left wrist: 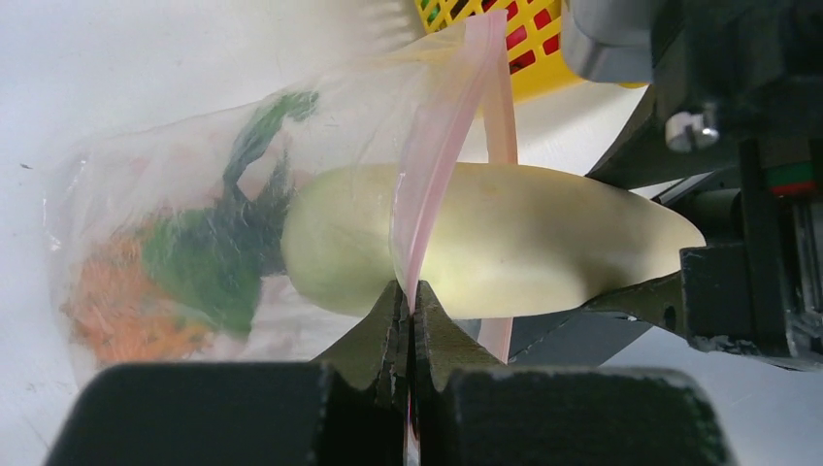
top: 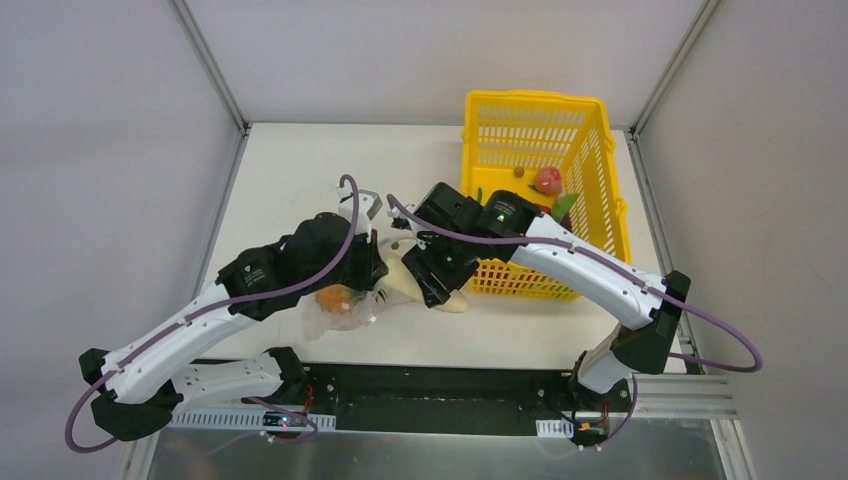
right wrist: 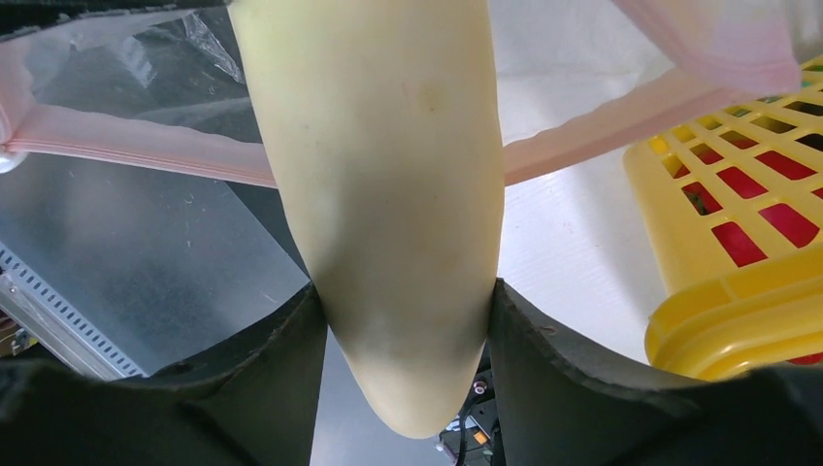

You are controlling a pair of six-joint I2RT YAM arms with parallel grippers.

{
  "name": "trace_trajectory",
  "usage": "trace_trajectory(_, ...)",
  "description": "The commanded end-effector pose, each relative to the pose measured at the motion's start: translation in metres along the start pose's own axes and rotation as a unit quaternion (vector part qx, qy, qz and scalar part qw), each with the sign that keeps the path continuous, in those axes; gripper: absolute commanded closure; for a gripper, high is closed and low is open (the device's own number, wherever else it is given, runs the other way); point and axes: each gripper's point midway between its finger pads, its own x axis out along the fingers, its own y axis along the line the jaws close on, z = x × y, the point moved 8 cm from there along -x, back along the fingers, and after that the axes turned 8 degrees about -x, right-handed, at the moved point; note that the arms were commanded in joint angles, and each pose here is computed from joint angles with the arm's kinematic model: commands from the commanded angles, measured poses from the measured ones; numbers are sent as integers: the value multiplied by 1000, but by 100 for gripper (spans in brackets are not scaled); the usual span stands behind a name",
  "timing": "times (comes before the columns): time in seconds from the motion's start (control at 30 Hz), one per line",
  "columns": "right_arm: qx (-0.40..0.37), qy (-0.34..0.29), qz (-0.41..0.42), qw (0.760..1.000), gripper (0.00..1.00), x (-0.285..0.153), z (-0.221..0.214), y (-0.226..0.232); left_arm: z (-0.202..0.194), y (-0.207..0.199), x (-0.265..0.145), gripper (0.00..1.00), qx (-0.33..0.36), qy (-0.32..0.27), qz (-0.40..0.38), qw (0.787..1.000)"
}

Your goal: Place the food in the zip-top bag and seal the zipper

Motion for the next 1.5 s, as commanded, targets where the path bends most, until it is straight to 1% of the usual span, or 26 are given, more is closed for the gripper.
trace_trajectory(0.0,-18,-45,-20,999,89,-12,18,2,15,-13,-7,100,0,-26,-50,998)
trace_trajectory(0.1,-16,-96,-30,995,89,-13,30,2,15,-17,-6,100,-2,-22,-63,998)
trace_trajectory(0.27,-24,-171,-52,984,86,-24,33,-2,12,-14,-8,100,1,-13,-57,998)
trace_trajectory(0.3,-27,-198,-51,979,84,-25,36,-2,12,-14,-8,100,1,-15,-60,998)
trace_trajectory(0.33,-32,-211,-44,976,82,-24,35,-1,12,-14,-8,100,-1,-18,-63,998)
trace_trajectory(0.43,-45,-260,-23,964,81,-24,35,2,12,-15,-8,100,-6,-28,-72,997)
trace_trajectory(0.5,-34,-288,-28,957,75,-22,35,1,13,-16,-8,100,-10,-32,-73,997)
trace_trajectory(0.57,-17,-315,-43,948,60,-22,36,-2,13,-15,-8,100,-10,-32,-73,997)
trace_trajectory(0.6,-12,-321,-52,946,58,-22,35,-5,13,-15,-8,100,-10,-32,-72,997)
trace_trajectory(0.63,-13,-323,-55,945,57,-22,34,-6,13,-15,-8,100,-11,-33,-70,997)
trace_trajectory(0.7,-14,-323,-58,945,50,-21,32,-7,12,-13,-8,100,-15,-36,-65,997)
trace_trajectory(0.93,-4,-303,-47,952,41,-23,32,-4,12,-10,-8,100,-20,-44,-56,997)
trace_trajectory(1.03,1,-303,-41,952,28,-25,33,-2,12,-10,-8,100,-20,-44,-54,997)
trace_trajectory(1.1,2,-300,-25,954,22,-24,33,1,11,-9,-8,100,-21,-44,-52,997)
trace_trajectory(1.23,5,-292,-14,956,22,-21,29,3,12,-8,-8,100,-22,-49,-47,997)
trace_trajectory(1.3,22,-292,-13,956,23,-21,26,3,13,-7,-8,100,-23,-52,-43,997)
trace_trajectory(1.37,30,-295,-6,955,28,-23,22,4,13,-7,-7,100,-26,-54,-40,997)
trace_trajectory(1.47,27,-302,30,952,31,-23,12,11,13,-6,-8,100,-28,-57,-39,997)
